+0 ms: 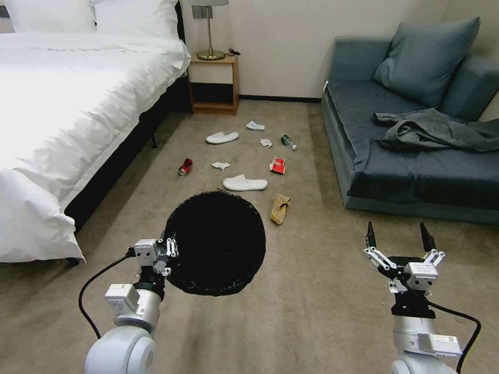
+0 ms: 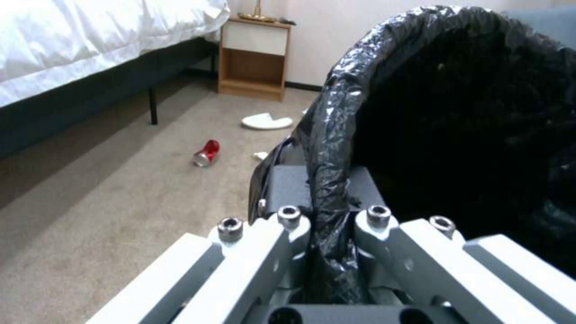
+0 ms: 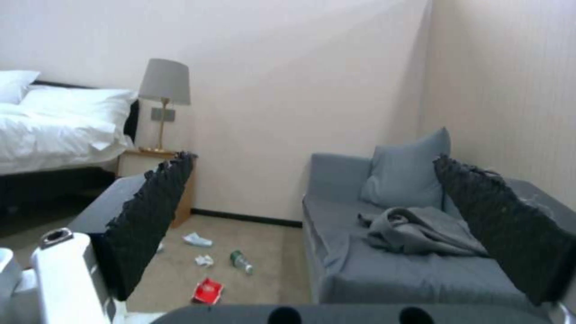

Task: Pick up the trash bin, then pick up the garbage on the floor and place it into the trash bin.

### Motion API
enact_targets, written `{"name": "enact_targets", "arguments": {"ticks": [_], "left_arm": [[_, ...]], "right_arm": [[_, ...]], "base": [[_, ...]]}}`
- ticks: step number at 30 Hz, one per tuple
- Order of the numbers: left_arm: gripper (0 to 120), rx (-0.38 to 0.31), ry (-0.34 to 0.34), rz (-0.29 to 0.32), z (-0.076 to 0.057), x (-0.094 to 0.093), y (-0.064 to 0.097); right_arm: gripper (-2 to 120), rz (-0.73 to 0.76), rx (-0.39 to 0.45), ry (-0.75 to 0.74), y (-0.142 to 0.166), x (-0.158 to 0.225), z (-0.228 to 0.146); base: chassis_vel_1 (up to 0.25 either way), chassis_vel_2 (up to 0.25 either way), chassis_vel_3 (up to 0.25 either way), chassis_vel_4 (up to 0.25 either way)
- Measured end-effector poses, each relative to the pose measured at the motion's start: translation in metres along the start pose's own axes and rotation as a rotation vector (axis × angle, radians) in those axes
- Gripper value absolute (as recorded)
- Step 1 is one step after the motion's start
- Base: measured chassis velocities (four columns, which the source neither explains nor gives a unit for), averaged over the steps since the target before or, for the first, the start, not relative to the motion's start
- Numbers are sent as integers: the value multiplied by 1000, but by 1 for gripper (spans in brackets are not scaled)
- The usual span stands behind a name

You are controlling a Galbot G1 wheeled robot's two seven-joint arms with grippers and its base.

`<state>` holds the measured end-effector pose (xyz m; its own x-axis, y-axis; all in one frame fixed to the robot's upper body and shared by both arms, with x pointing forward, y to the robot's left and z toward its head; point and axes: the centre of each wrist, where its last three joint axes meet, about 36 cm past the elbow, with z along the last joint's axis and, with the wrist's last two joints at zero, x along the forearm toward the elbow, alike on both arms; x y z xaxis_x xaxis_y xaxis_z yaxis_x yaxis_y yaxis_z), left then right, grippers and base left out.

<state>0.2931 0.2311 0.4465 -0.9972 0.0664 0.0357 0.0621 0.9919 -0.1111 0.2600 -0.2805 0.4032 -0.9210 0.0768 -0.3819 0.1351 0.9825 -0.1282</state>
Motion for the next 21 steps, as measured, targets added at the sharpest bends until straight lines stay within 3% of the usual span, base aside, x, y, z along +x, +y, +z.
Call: {"name": "enact_targets", "arguments": {"ticks": [21], "left_arm": [[3,6,1,-1,1,-1,0]], "right_arm": [[100,9,-2,-25,1,1,4]], "base": [[0,0,0,0]]}}
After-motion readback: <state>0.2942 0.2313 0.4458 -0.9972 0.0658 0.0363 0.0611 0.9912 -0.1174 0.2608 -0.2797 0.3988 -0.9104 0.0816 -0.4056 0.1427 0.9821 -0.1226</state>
